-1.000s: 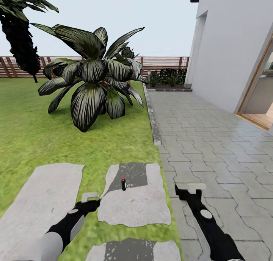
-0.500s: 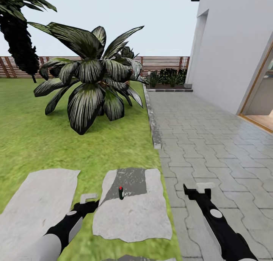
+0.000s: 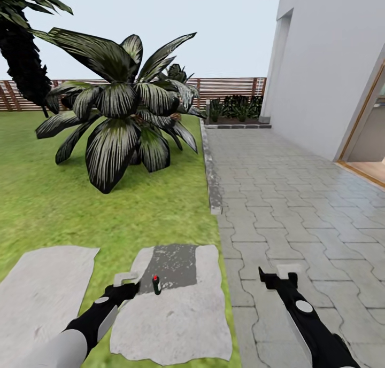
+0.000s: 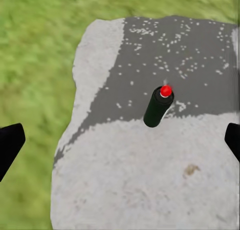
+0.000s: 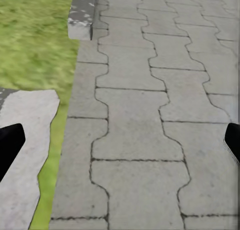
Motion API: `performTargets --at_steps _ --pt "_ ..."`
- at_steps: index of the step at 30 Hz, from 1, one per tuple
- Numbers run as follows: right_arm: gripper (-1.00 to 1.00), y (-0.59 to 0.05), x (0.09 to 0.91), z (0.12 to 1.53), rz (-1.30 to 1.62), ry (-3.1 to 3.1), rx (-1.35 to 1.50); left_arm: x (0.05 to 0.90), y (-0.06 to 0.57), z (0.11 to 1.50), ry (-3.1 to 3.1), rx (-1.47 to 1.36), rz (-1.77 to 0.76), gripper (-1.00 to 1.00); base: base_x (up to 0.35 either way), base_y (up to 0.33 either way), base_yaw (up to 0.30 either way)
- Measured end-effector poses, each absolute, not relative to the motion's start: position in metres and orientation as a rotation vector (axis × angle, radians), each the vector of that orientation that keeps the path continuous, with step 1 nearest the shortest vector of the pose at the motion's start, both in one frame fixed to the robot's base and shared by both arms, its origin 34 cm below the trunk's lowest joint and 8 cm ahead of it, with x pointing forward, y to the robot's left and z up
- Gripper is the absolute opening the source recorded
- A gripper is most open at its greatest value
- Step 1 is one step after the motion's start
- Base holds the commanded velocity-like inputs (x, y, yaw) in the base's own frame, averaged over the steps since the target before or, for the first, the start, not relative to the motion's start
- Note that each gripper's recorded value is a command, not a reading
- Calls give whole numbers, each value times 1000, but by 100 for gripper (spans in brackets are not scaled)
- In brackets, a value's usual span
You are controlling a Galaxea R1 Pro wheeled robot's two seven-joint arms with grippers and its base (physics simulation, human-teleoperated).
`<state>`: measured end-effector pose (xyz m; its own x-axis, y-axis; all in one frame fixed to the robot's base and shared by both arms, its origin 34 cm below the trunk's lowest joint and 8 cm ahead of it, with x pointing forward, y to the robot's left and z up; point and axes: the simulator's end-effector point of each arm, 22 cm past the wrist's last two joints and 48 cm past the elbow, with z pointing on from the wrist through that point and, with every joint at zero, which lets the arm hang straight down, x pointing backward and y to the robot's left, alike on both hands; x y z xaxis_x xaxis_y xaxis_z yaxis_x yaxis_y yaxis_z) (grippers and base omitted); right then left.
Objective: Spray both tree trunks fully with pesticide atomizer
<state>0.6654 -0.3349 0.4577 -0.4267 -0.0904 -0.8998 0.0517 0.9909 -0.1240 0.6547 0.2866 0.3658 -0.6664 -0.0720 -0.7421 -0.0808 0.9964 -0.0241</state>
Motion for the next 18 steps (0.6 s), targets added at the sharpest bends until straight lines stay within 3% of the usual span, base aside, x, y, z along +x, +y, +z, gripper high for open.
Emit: performTargets --at_steps 18 --pt "100 -335 665 457 -157 2008 -27 655 292 366 2301 -108 23 100 274 -215 0"
